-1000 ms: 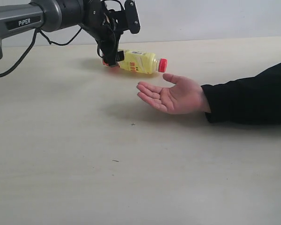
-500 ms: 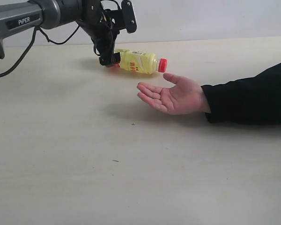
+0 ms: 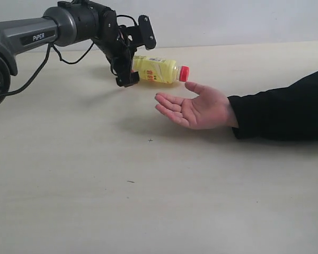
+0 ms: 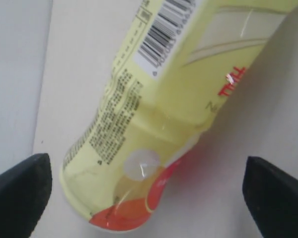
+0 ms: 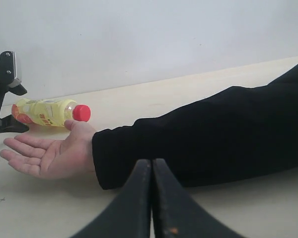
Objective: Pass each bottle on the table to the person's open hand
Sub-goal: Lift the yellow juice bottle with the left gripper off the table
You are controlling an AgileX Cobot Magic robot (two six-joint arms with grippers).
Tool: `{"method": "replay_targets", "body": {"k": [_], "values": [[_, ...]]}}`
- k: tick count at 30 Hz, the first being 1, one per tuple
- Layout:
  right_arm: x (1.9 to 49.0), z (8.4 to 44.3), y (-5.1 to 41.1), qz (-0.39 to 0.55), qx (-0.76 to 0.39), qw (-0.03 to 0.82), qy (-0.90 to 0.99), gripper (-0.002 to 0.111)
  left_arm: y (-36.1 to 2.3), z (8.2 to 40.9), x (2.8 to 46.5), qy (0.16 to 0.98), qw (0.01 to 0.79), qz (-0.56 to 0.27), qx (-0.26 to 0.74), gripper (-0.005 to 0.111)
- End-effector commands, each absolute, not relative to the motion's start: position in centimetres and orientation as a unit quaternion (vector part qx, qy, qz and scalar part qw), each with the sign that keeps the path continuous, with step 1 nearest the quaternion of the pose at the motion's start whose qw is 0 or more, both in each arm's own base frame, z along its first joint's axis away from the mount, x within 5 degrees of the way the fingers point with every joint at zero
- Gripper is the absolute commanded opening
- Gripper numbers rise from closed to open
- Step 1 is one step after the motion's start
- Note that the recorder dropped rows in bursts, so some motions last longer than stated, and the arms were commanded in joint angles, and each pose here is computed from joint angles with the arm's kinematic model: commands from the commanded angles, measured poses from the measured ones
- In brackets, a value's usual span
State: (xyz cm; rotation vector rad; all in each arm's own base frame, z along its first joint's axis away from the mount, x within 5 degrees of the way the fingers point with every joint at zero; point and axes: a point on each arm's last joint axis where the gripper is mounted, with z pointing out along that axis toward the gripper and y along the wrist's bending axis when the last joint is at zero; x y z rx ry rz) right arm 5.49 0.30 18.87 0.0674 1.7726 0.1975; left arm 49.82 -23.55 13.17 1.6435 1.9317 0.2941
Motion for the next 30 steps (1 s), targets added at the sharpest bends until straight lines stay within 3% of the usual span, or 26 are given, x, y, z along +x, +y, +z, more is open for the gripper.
{"method": "replay_targets", "body": {"k": [1,30], "values": [[5.49,18.79,0.29,0.085,0.030,0.631,0.771,0.000,-23.64,13.63,50.39,0.718,0.322,0.116,0.605,0.105],[5.90,18.42,0.36,0.080,0.030,0.605,0.792,0.000,-23.57,13.40,50.29,0.722,0.313,0.114,0.606,0.105]]}}
